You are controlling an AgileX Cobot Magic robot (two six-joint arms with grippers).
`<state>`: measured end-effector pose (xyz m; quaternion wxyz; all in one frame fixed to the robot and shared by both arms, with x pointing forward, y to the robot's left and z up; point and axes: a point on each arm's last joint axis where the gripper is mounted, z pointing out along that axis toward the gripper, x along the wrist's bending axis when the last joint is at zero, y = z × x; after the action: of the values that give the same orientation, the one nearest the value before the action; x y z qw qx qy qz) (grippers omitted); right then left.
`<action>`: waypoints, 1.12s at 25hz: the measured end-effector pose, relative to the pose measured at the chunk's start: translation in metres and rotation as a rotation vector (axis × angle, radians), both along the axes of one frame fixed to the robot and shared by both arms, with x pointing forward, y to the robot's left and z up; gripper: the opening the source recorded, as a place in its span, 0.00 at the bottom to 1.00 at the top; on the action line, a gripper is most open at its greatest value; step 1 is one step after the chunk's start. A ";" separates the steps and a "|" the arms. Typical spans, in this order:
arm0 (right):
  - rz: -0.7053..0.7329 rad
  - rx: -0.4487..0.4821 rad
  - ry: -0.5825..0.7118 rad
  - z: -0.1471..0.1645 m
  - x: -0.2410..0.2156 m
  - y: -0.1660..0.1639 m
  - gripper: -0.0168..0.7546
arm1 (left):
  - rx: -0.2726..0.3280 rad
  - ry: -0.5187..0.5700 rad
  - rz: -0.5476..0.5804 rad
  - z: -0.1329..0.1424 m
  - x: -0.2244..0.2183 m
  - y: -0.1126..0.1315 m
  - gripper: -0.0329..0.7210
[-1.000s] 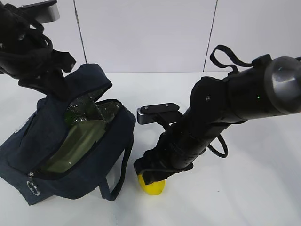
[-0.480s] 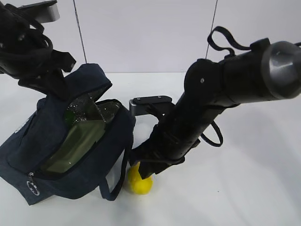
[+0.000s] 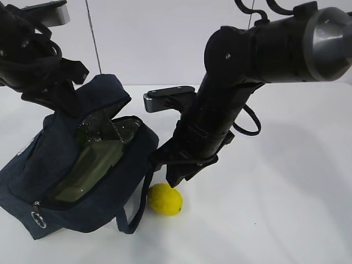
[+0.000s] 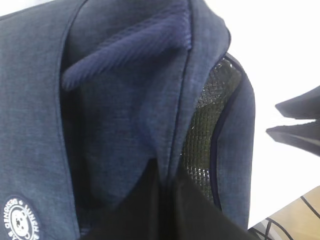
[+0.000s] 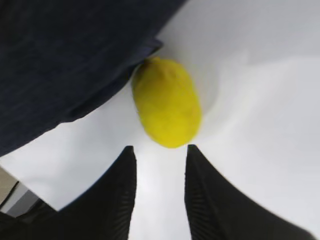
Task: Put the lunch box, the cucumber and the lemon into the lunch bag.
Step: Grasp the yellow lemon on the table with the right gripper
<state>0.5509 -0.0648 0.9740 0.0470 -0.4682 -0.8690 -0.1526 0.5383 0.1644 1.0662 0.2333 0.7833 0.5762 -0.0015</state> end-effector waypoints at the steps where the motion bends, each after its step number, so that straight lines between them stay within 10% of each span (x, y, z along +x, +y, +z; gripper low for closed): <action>1: -0.007 -0.006 -0.002 0.000 0.000 -0.001 0.37 | 0.000 0.000 0.000 0.000 0.000 0.000 0.03; 9: 0.018 -0.005 -0.049 0.001 0.004 0.000 0.77 | 0.002 -0.002 0.000 0.000 0.000 0.000 0.04; 28: -0.113 0.065 0.019 -0.032 0.013 0.012 0.78 | 0.005 -0.007 0.000 0.000 0.001 0.000 0.03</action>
<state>0.5640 -0.0525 0.9423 0.0617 -0.5161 -0.8354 -0.1786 0.5388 0.1648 1.0663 0.2334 0.7839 0.5754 0.0026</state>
